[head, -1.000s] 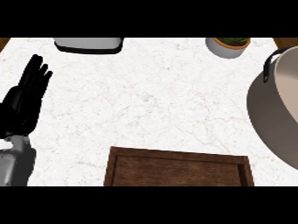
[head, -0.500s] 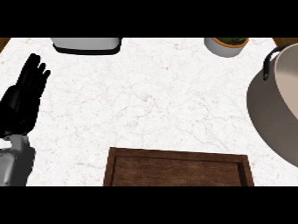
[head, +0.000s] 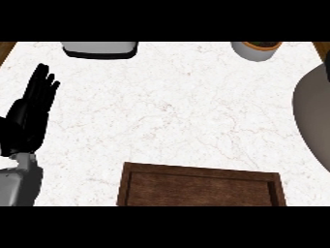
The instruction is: Pick the bell pepper from the tray and place it in the pot
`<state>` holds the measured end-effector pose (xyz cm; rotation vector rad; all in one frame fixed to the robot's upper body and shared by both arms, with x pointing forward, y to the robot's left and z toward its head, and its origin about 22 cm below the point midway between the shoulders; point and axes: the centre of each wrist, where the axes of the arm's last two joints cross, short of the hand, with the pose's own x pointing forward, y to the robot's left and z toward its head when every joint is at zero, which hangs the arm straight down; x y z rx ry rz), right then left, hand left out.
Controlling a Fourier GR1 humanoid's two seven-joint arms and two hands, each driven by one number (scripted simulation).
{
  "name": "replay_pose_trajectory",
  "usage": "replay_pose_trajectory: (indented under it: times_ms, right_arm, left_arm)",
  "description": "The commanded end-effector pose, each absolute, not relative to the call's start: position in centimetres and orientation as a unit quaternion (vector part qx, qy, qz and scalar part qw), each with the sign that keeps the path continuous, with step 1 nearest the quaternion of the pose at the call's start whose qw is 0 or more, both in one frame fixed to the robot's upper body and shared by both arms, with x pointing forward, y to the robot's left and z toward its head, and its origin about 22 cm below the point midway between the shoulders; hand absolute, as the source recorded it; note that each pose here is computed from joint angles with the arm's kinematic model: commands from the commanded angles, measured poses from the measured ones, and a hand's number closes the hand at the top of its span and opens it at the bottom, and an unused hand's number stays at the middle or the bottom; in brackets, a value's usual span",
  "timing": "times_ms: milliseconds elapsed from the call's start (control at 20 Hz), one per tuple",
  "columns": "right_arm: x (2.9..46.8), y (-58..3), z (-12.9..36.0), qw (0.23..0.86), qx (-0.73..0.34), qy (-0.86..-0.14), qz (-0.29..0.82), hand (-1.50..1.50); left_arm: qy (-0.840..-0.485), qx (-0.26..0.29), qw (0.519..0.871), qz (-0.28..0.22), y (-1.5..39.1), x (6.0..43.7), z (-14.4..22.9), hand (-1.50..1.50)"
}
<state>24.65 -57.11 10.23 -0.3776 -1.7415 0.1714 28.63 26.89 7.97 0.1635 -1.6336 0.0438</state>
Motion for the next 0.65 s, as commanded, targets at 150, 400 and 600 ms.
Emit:
replay_pose_trajectory:
  times_ms: [150,400,600]
  right_arm:
    - [22.0,-59.8,11.3,0.614,-0.122,-0.776,0.070,-1.50]
    - [20.9,-60.4,11.5,0.613,-0.117,-0.777,0.083,-1.50]
    - [20.0,-61.1,11.8,0.616,-0.122,-0.775,0.065,-1.50]
  left_arm:
    - [-0.732,0.073,0.677,0.022,26.3,28.4,8.3,0.00]
    - [-0.728,0.073,0.681,0.026,26.7,29.1,8.9,0.00]
    - [-0.730,0.069,0.679,0.025,27.3,28.7,8.9,0.00]
